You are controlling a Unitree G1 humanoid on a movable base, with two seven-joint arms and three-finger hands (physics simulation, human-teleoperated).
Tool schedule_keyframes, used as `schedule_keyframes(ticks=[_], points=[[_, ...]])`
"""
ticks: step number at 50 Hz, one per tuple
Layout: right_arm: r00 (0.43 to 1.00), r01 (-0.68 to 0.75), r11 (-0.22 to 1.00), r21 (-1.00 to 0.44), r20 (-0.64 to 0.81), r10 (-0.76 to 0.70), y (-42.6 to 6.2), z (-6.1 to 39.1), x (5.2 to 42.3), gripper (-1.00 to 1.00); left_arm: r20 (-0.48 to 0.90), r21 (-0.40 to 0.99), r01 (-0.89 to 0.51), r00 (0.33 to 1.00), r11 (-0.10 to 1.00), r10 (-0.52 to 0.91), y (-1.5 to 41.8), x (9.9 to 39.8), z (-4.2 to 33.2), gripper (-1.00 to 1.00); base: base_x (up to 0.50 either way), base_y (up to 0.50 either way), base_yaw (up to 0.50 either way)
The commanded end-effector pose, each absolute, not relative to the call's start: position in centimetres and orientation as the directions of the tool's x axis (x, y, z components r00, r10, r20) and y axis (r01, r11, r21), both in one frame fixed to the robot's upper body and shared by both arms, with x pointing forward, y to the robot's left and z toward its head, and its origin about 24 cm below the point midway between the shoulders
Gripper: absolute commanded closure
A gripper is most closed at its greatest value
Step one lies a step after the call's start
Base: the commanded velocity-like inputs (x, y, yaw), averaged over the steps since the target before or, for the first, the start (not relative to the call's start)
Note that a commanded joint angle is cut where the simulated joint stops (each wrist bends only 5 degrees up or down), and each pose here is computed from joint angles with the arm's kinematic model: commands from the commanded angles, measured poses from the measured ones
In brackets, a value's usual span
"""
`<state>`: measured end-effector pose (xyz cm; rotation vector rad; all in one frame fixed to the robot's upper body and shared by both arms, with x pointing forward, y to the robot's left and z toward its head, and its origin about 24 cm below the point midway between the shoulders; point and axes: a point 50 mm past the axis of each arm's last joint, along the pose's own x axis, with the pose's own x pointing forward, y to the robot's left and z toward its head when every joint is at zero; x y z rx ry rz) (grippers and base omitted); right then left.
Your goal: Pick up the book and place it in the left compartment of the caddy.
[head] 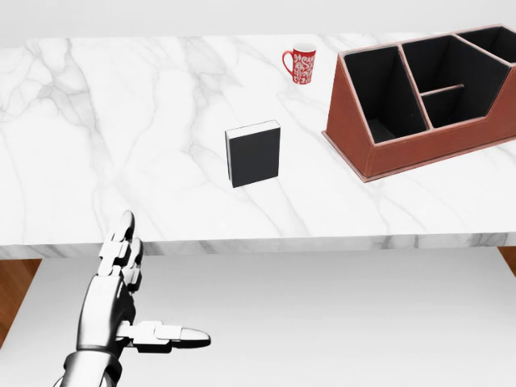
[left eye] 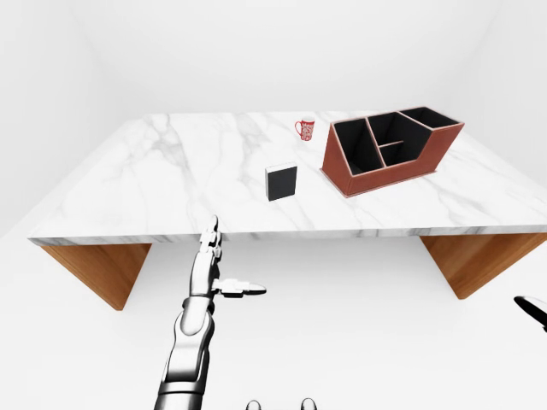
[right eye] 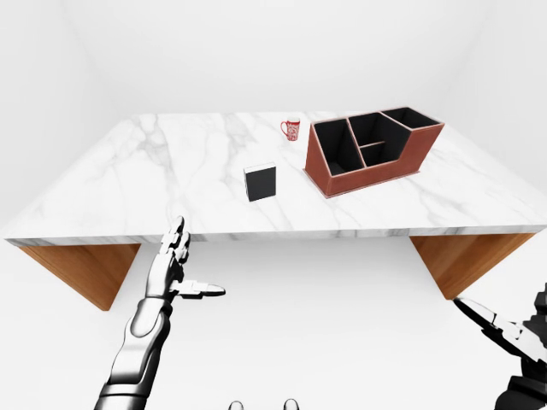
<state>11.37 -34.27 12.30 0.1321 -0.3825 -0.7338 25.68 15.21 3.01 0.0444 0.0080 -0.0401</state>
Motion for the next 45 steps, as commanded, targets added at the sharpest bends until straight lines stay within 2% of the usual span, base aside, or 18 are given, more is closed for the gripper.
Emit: schedule_keyframes(ticks=[1,5,11,24,45], points=[[0.687,0.583,0.761,0.283,0.328,-0.648,-34.1,12.9,10.7,-1.0,0.005,0.053,0.038,0.999,0.998,-0.038,15.2,25.5,3.3,-1.0,0.0,0.0,0.0],[0.704,0.567,0.775,0.279,0.325,-0.631,-33.9,12.7,11.0,-1.0,0.01,0.054,0.037,0.999,0.998,-0.037,15.2,25.6,3.3,-1.0,0.0,0.0,0.0],[0.686,0.572,0.768,0.287,0.345,-0.64,-34.2,13.3,10.7,-1.0,0.017,0.051,0.043,0.999,0.998,-0.044,15.1,25.6,3.4,-1.0,0.0,0.0,0.0],[0.691,0.556,0.783,0.278,0.368,-0.622,-33.7,13.7,10.4,-1.0,0.066,0.039,0.069,0.995,0.997,-0.072,14.7,25.1,4.5,-1.0,0.0,0.0,0.0],[0.699,0.55,0.787,0.281,0.36,-0.618,-33.8,13.4,10.6,-1.0,0.037,0.057,0.07,0.997,0.996,-0.072,14.7,25.5,3.9,-1.0,0.0,0.0,0.05]])
